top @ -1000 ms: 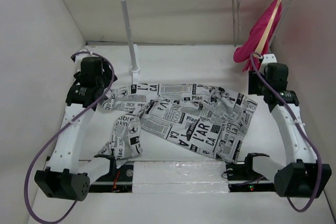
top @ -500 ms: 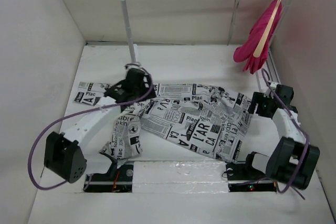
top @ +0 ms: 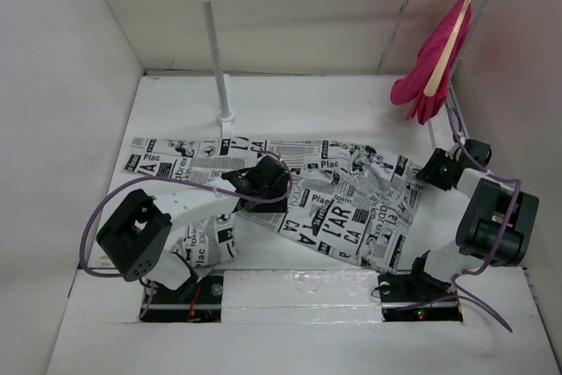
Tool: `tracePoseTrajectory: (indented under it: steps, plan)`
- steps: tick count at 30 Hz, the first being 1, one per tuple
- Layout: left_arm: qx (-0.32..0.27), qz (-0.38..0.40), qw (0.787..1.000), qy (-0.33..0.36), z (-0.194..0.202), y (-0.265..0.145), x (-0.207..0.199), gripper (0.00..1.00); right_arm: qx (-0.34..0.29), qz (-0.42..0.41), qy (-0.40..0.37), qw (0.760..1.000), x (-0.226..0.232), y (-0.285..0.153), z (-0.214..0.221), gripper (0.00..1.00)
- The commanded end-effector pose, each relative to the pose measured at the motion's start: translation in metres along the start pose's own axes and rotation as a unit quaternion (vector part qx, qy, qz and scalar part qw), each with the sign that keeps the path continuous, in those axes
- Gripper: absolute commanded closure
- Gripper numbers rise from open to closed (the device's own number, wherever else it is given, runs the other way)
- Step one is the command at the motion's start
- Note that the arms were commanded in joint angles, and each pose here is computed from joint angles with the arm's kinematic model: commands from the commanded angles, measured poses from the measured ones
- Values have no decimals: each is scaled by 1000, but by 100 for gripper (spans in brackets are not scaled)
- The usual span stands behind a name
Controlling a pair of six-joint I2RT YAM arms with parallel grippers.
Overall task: Place the trousers on the hanger
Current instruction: Flatten out the trousers at the center of the board.
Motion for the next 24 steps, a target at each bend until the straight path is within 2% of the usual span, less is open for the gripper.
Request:
tracePoseTrajectory:
  steps: [1, 2, 5, 6, 9, 12, 15, 16, 17, 18, 19, 20, 21, 22, 24]
  plan:
    - [19, 22, 1000, -10, 12, 11, -3, 51, -50, -48, 9, 998, 10, 15, -23, 71]
    - [22, 25, 999, -6, 15, 11, -6, 51, -42, -56, 15, 997, 11, 17, -21, 82]
    - [40, 20, 999, -5, 28, 14, -6, 69, -64, -88, 18, 994, 19, 23, -36, 100]
    - [50, 33, 998, -8, 32, 13, -8, 80, -83, -98, 13, 992, 25, 23, -50, 100]
    - [69, 60, 996, -4, 41, 11, -17, 94, -118, -112, 3, 987, 37, 23, -87, 100]
    - [90, 76, 993, 21, 52, 9, -34, 100, -133, -103, 0, 986, 41, 26, -111, 100]
    - [103, 92, 989, 44, 56, 4, -55, 99, -150, -100, -23, 983, 55, 23, -132, 99]
    - [112, 98, 987, 55, 60, 0, -63, 98, -158, -101, -31, 982, 62, 20, -138, 98]
    - [105, 109, 987, 53, 51, -4, -71, 96, -166, -95, -38, 981, 63, 17, -143, 87]
    - [102, 114, 987, 56, 49, -8, -77, 86, -158, -93, -42, 982, 68, 14, -141, 78]
    - [96, 120, 986, 56, 44, -13, -80, 77, -157, -90, -52, 982, 74, 7, -145, 68]
    - [70, 126, 988, 56, 29, -21, -87, 66, -133, -74, -58, 987, 71, 3, -137, 47]
    - [41, 128, 989, 54, 16, -32, -91, 43, -125, -76, -70, 987, 76, -1, -133, 42]
    - [31, 109, 992, 46, 7, -39, -85, 35, -130, -85, -88, 984, 87, -16, -131, 38]
    - [-50, 71, 996, 6, -36, -60, -69, 28, -110, -78, -104, 985, 87, -26, -104, 36]
Point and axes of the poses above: each gripper's point midway between its finger pads, its own y axis out along the fingers, its own x axis along the line the jaws close on, z = x × y, the point moved 7 cm from there along -y, back along the fingers, and after that the axes turned 11 degrees about y, right-handed, at the moved point
